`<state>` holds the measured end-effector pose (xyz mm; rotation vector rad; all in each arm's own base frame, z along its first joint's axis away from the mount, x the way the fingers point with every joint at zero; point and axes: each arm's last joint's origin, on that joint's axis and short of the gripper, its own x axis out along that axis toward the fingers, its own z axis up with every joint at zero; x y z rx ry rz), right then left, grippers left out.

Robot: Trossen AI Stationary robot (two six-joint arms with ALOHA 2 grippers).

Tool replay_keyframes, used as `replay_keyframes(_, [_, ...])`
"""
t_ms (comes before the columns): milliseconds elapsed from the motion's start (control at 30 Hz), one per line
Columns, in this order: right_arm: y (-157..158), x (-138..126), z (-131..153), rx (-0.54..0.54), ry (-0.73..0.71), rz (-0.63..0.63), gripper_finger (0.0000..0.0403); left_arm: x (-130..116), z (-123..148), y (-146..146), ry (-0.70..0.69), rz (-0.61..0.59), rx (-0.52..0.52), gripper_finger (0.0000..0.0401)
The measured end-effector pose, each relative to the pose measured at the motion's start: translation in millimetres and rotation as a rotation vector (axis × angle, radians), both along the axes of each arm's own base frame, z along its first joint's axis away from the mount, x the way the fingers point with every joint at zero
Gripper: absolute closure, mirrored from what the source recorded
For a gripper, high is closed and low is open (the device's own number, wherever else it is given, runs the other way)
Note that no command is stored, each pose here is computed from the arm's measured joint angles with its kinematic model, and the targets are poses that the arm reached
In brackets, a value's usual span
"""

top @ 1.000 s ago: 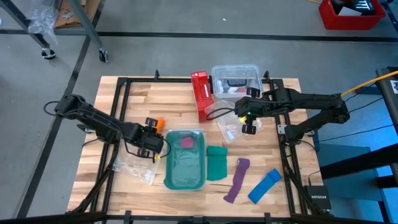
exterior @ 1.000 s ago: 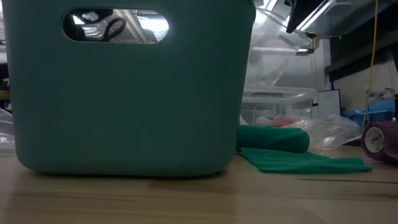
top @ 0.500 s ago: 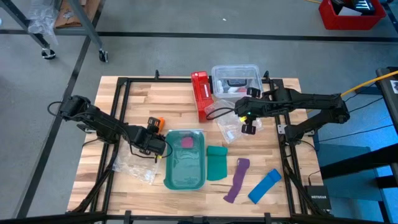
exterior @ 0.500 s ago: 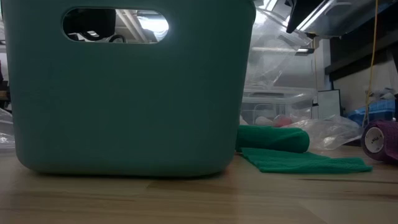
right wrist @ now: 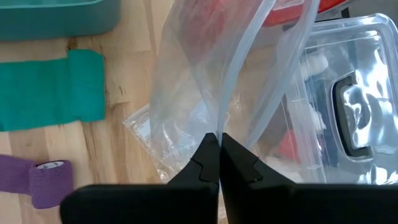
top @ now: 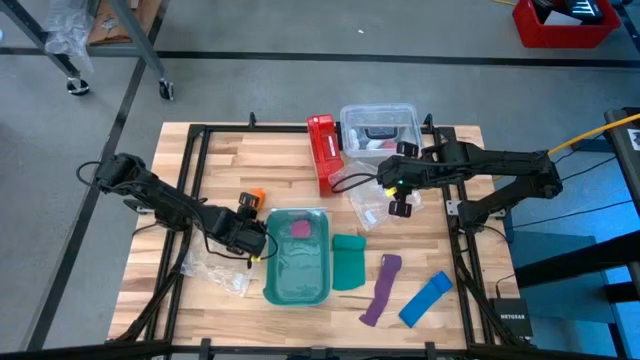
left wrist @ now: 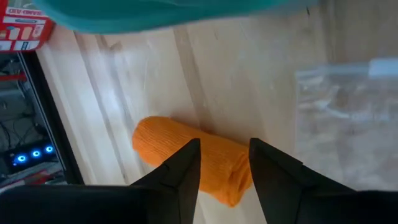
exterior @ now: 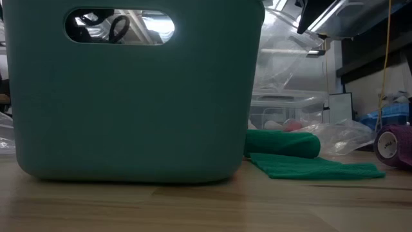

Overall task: Roll bandage
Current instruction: Put the orange bandage into the transparent zip bag

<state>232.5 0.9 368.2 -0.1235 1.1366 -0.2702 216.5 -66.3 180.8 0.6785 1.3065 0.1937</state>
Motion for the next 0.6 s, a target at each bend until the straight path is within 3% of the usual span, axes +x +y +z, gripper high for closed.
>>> replay_keyframes(233, [0.0, 0.0, 0.0, 0.002, -0.002, -0.005, 0.0402, -7.6, -0.4, 2.0, 0.085, -0.014, 0.033, 0.0285])
replay_keyframes(600, [0.0, 0.0, 0.0, 0.001, 0.0, -0.001, 0.0402, -10.6, -5.6, 2.2, 0.114, -0.021, 0.001, 0.0285])
